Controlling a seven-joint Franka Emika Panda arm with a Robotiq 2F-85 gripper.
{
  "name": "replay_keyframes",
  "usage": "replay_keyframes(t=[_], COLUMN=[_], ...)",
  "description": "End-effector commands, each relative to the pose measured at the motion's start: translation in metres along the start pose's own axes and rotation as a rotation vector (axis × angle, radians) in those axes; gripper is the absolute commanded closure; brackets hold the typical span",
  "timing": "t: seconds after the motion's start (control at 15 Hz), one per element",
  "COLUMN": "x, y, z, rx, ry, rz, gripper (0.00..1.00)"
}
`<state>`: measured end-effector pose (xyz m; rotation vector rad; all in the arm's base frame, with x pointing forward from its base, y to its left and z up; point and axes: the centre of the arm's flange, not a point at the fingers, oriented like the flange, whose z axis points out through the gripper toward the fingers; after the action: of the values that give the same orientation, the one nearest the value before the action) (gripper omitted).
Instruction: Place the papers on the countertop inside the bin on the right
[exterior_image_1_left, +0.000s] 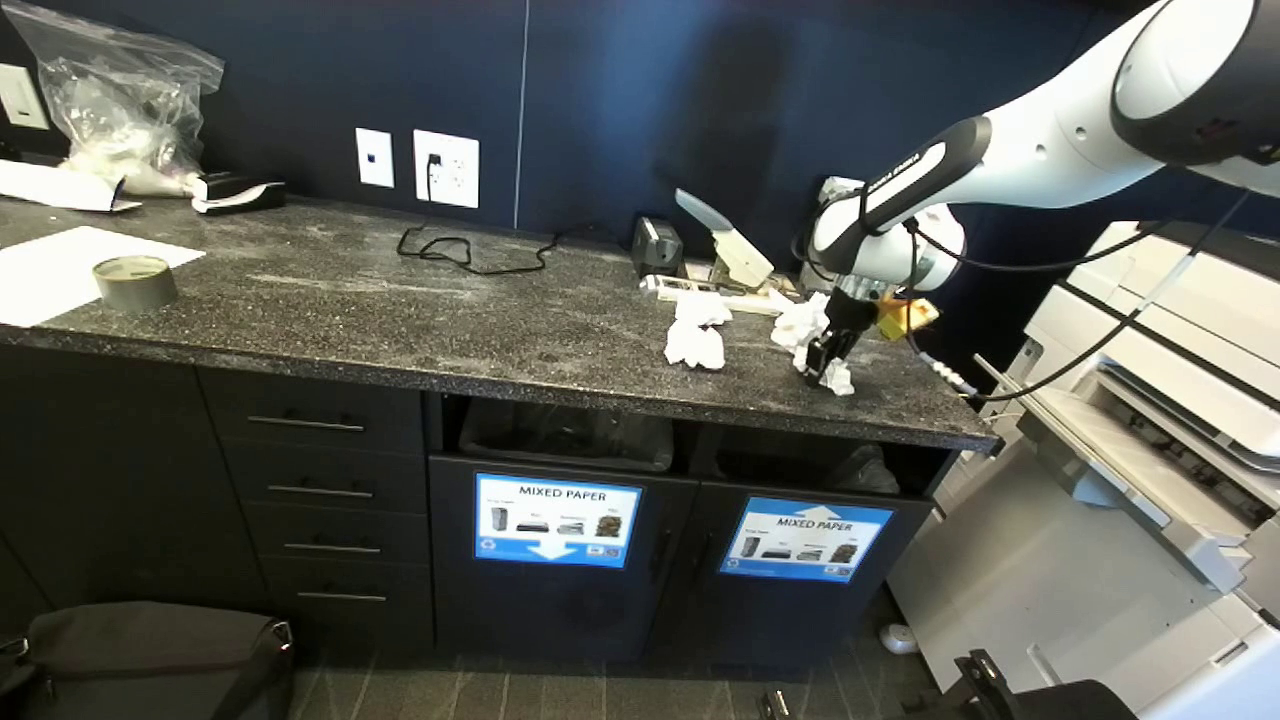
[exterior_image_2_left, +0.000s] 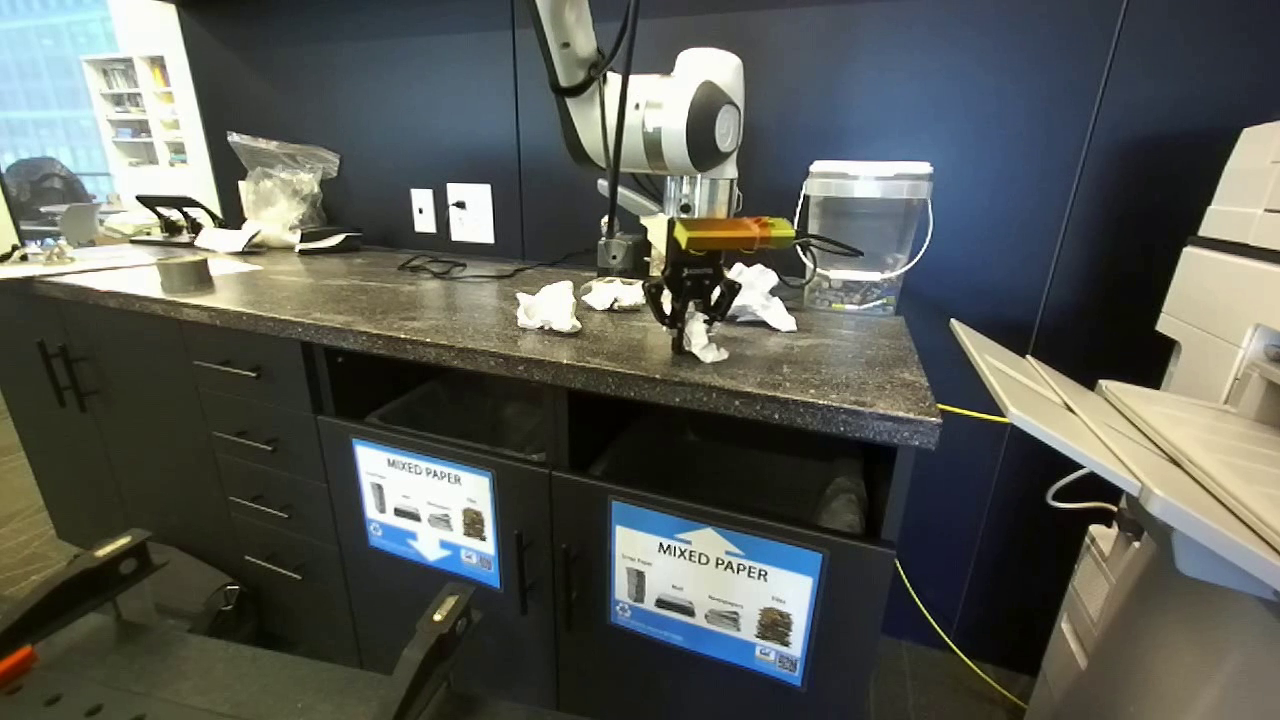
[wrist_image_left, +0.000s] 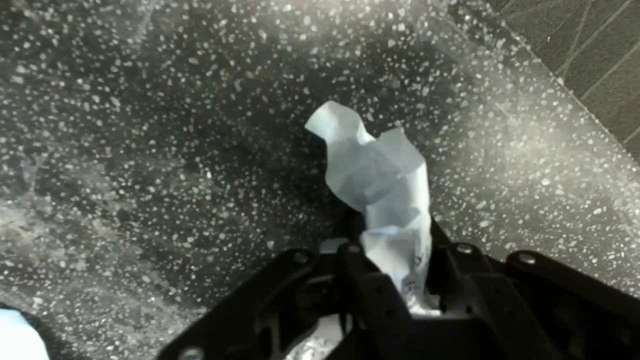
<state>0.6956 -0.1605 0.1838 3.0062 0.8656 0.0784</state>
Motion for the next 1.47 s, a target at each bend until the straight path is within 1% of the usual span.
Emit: replay_keyframes(t=[0.0, 0.13, 0.2, 0.47, 0.67, 0.93, 1.13, 1.4], x=[0.005, 0.003, 0.001, -0.012, -0.027, -0.057, -0.079, -0.098], y=[0.002, 0.001, 0.000, -0.006, -0.010, -0.017, -0.026, -0.039], z=[0.003, 0.003, 0.003, 0.003, 0.002, -0.003, -0.004, -0.003], rx=[-0.015, -0.010, -0.005, 0.006, 0.015, 0.006, -0.017, -0.041], ry=[-0.026, -0.029, -0.031, -0.052, -0.046, -0.026, -0.004, 0.020], rz=[-0.014, -0.020, -0.023, -0.031, -0.017, 0.030, 0.084, 0.165], gripper=[0.92, 0.91, 0.88, 0.88, 0.88, 0.89, 0.89, 0.89])
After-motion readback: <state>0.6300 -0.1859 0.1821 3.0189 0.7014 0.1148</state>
